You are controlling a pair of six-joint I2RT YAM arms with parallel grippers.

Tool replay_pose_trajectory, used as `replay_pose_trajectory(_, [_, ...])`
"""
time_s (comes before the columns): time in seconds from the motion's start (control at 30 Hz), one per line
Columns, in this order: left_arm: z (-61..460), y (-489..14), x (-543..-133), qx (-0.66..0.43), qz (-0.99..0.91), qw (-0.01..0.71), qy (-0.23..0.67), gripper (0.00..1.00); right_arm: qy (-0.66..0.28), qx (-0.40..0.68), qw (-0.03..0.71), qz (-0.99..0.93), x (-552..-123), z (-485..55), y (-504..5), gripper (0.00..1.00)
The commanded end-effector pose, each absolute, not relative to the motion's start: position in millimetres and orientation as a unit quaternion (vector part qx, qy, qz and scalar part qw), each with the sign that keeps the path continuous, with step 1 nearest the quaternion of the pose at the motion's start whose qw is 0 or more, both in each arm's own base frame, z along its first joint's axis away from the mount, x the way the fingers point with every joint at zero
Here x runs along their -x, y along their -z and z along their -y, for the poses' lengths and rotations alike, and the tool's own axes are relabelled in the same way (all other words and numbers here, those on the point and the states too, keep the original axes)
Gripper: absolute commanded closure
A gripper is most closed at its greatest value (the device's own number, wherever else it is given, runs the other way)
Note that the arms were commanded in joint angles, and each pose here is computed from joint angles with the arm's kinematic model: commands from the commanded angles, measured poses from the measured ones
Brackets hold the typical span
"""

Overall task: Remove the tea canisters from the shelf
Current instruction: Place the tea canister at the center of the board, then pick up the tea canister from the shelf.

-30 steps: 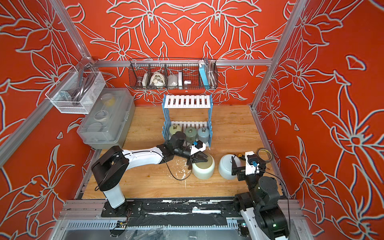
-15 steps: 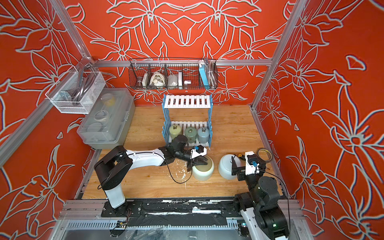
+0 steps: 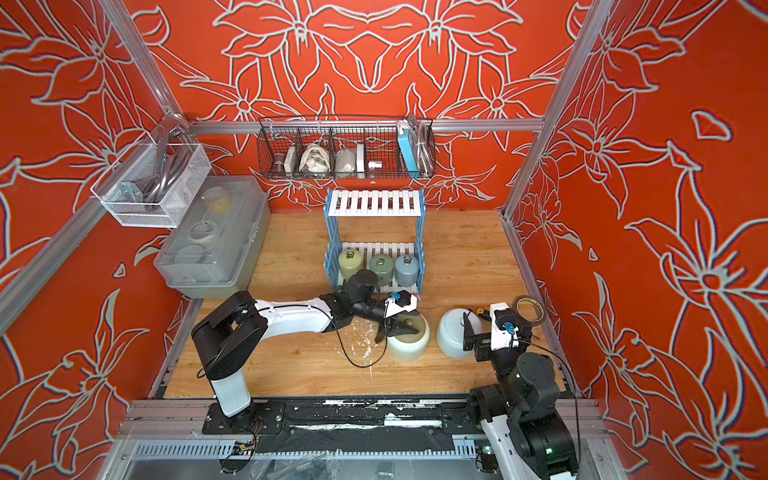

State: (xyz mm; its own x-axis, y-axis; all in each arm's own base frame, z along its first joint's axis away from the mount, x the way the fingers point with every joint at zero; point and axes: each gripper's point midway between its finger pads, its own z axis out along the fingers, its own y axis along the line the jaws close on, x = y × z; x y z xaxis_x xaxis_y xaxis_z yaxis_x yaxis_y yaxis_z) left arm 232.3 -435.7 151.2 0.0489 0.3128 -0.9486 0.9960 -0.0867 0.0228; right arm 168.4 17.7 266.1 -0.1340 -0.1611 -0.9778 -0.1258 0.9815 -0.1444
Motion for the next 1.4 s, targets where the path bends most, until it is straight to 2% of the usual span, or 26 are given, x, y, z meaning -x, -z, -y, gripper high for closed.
replay_pose_trajectory(0.0, [438, -169, -232, -0.603, -0.535, 0.412, 0.425, 0.35, 0.014, 0.1, 0.656, -0.748, -167, -19, -269, 0.01])
replay_pose_trajectory(0.03, [437, -170, -232, -0.603, -0.538, 0.41, 0.423, 0.3, 0.014, 0.1, 0.656, -0.748, -167, -18, -269, 0.01])
replay_pose_trajectory(0.4, [420, -187, -226, -0.599, -0.57, 0.392, 0.402, 0.07, 0.015, 0.099, 0.657, -0.748, -168, -18, -269, 0.01])
replay_pose_trajectory(0.43, [418, -189, -225, -0.6, -0.574, 0.388, 0.4, 0.02, 0.014, 0.1, 0.656, -0.748, -168, -19, -268, 0.01])
replay_pose_trajectory(1.0, [367, -200, -211, -0.589, -0.662, 0.324, 0.333, 0.02, 0.012, 0.102, 0.655, -0.749, -168, -19, -267, 0.01])
replay_pose_trajectory(1.37, [309, -219, -237, -0.502, -0.737, 0.347, 0.29, 0.02, 0.02, 0.096, 0.642, -0.76, -174, -17, -262, 0.01])
